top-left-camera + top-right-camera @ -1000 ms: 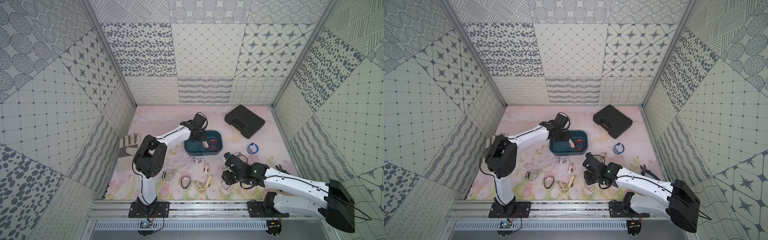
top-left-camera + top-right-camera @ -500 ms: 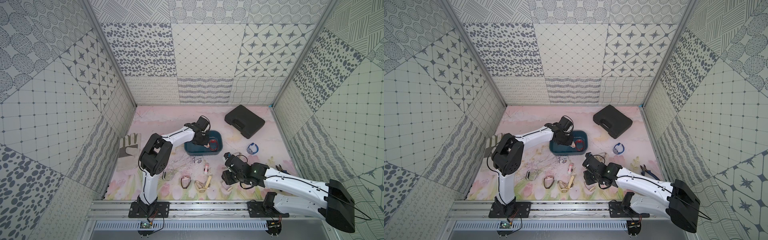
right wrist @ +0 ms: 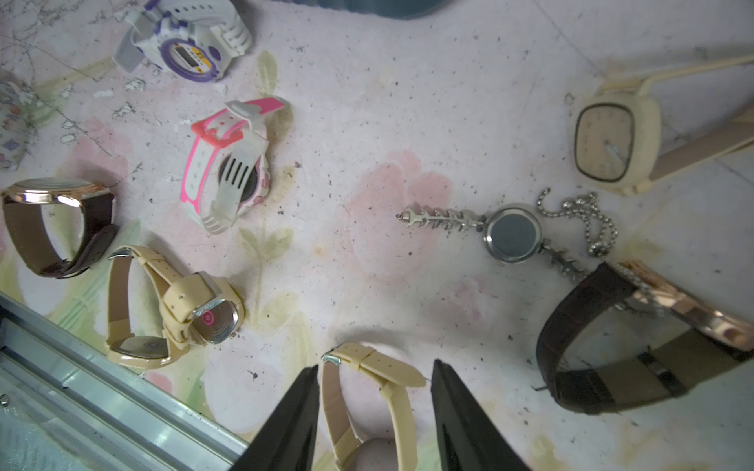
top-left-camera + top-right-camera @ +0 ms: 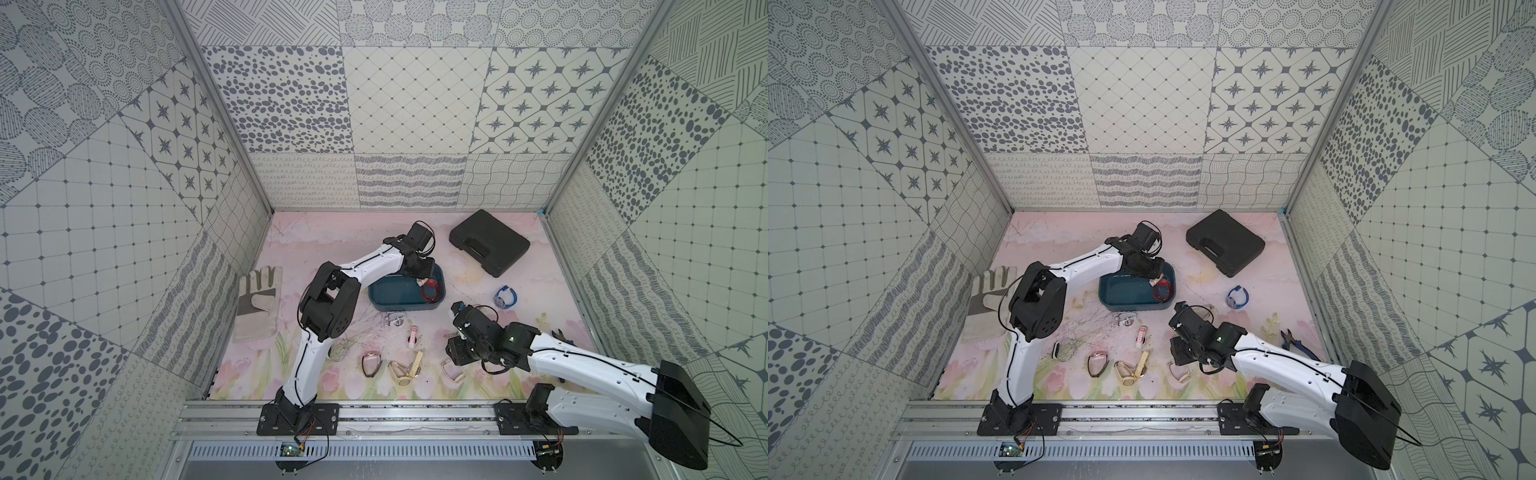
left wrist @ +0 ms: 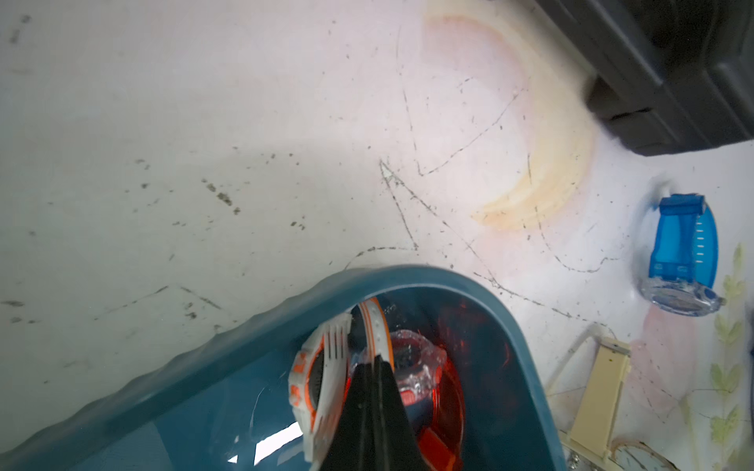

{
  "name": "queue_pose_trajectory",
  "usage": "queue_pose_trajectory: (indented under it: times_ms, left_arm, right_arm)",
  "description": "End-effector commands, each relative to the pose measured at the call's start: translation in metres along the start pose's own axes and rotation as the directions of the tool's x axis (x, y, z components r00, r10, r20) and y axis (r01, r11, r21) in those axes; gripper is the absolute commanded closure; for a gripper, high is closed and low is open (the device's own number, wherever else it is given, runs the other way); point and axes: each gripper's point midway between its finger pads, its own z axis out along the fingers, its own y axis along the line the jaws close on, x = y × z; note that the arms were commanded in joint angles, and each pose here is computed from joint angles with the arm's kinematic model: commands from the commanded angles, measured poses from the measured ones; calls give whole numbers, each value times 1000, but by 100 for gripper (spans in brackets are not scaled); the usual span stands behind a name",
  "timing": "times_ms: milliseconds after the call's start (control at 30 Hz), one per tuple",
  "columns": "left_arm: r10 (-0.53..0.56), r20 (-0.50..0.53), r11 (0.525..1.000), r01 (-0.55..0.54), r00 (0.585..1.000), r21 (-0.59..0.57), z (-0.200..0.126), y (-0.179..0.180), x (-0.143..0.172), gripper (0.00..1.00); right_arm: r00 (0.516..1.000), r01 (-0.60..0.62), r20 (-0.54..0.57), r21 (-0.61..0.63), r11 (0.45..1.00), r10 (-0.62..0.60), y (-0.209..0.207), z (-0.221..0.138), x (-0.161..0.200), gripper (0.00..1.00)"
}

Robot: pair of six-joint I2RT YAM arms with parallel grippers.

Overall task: Put the watch into the storage box
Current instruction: Adjust the watch in the storage box, then pick up the watch at the center of the board.

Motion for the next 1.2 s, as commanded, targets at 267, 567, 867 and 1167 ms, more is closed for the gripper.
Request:
queue_pose_trajectory:
  times_ms: [267, 567, 867, 1167]
  left_arm:
    - [30, 23, 999, -30, 999, -25, -32, -1, 32, 93]
    - [30, 245, 998, -40, 969, 37, -116, -12, 25, 55]
    - [-116, 325, 990, 83, 939, 113, -182, 29, 75, 46]
    - [-181, 338, 982, 147, 923, 122, -191, 57, 121, 44]
  right_arm:
    - [1000, 5, 13, -11, 1000, -5, 0, 2, -2, 50]
    - [998, -8, 64, -12, 1000, 9, 4, -5, -25, 46]
    - [999, 8, -52, -35, 999, -9, 17, -7, -3, 48]
    - [975, 98, -200, 1, 995, -96, 34, 4, 43, 49]
